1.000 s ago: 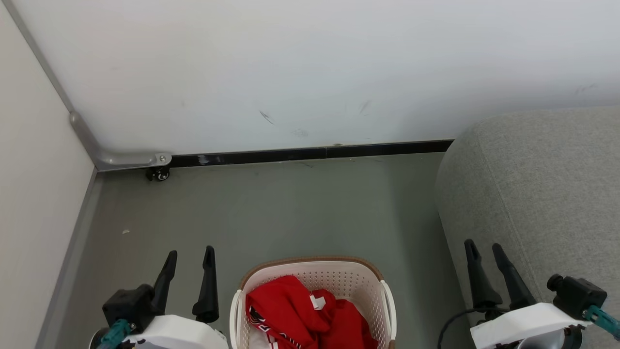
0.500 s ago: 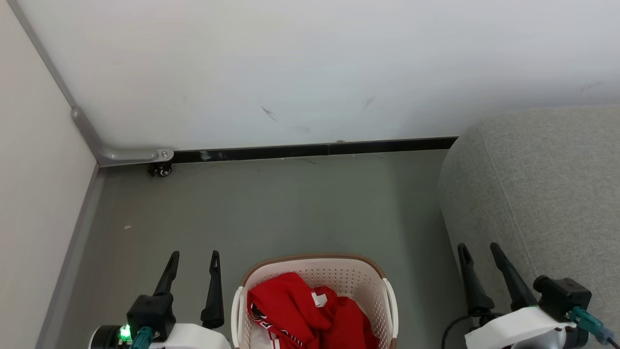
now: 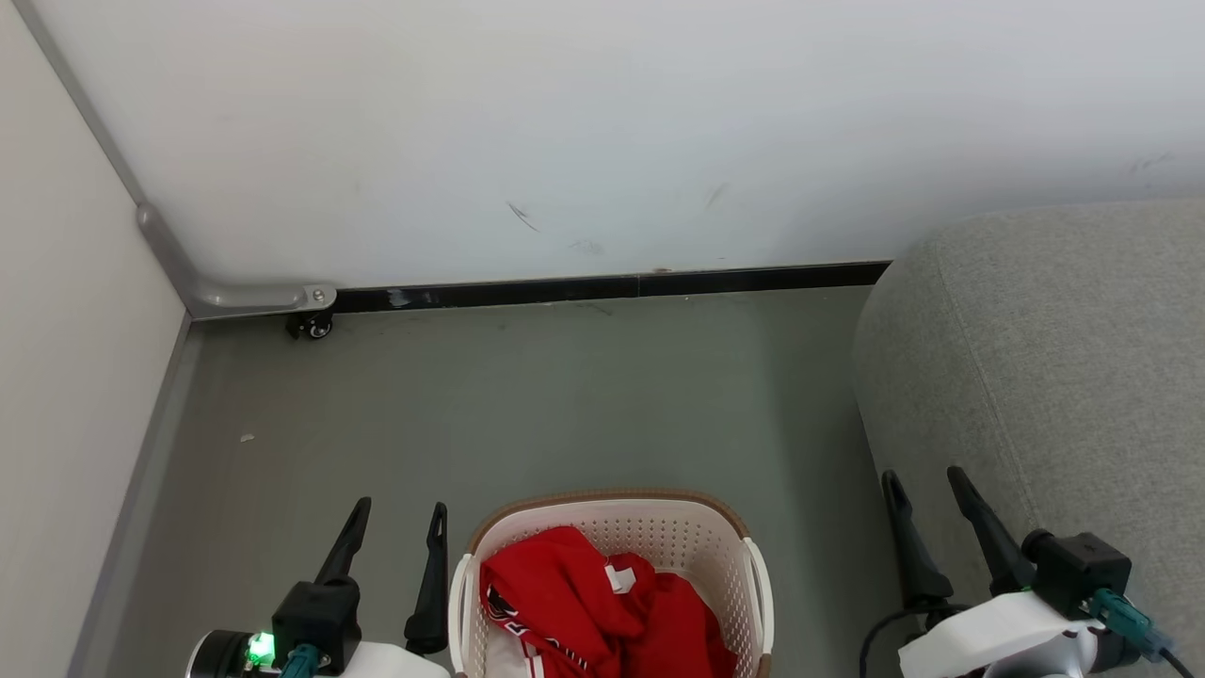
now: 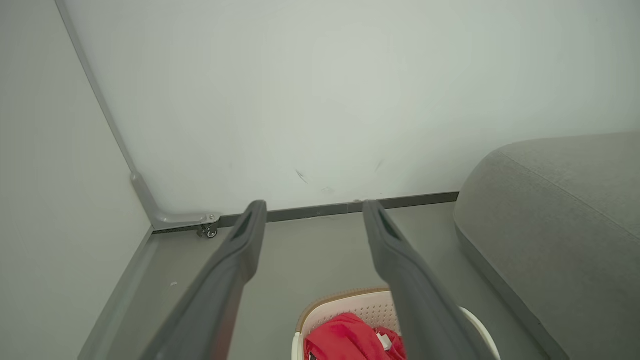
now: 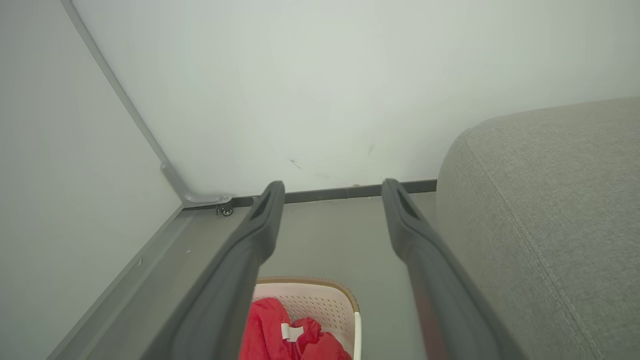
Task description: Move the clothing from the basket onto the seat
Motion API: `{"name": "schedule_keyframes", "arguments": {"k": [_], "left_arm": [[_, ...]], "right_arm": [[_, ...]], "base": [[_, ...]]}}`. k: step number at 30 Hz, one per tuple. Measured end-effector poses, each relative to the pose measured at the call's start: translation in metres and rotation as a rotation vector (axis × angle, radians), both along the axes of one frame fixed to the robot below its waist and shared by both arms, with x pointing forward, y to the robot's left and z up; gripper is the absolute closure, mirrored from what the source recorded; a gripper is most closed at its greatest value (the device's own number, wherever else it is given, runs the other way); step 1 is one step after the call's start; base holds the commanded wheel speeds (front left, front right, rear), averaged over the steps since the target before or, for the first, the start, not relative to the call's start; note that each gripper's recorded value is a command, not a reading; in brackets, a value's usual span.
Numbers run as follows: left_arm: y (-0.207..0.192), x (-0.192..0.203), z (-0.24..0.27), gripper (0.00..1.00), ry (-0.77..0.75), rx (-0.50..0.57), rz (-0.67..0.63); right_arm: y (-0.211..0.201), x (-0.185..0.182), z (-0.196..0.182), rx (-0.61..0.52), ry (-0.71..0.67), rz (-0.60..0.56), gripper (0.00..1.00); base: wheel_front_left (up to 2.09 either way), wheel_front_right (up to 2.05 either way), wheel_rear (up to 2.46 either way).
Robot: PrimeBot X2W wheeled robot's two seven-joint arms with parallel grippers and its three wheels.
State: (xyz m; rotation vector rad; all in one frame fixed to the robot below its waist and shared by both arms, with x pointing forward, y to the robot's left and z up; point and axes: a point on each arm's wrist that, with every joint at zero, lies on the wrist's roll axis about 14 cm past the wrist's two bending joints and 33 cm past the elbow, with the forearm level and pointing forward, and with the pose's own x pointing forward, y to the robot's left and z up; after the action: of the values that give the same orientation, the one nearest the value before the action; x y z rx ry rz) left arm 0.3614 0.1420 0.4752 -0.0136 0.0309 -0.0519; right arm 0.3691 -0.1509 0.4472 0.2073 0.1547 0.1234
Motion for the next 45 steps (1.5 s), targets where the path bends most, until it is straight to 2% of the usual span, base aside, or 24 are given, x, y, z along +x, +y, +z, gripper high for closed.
{"name": "schedule_keyframes", "arguments": {"k": [32, 45], "left_arm": [[0.013, 0.005, -0.009, 0.00, 0.028, -0.004, 0.048], [-0.002, 0.023, -0.008, 0.00, 0.022, 0.032, -0.022]], "right_arm": [[0.000, -0.002, -0.014, 0.013, 0.055, -0.007, 0.00], [-0.006, -0.003, -0.021, 0.026, 0.077, -0.032, 0.00]], "base": [[0.00, 0.00, 0.00], [0.00, 0.00, 0.00]]}}
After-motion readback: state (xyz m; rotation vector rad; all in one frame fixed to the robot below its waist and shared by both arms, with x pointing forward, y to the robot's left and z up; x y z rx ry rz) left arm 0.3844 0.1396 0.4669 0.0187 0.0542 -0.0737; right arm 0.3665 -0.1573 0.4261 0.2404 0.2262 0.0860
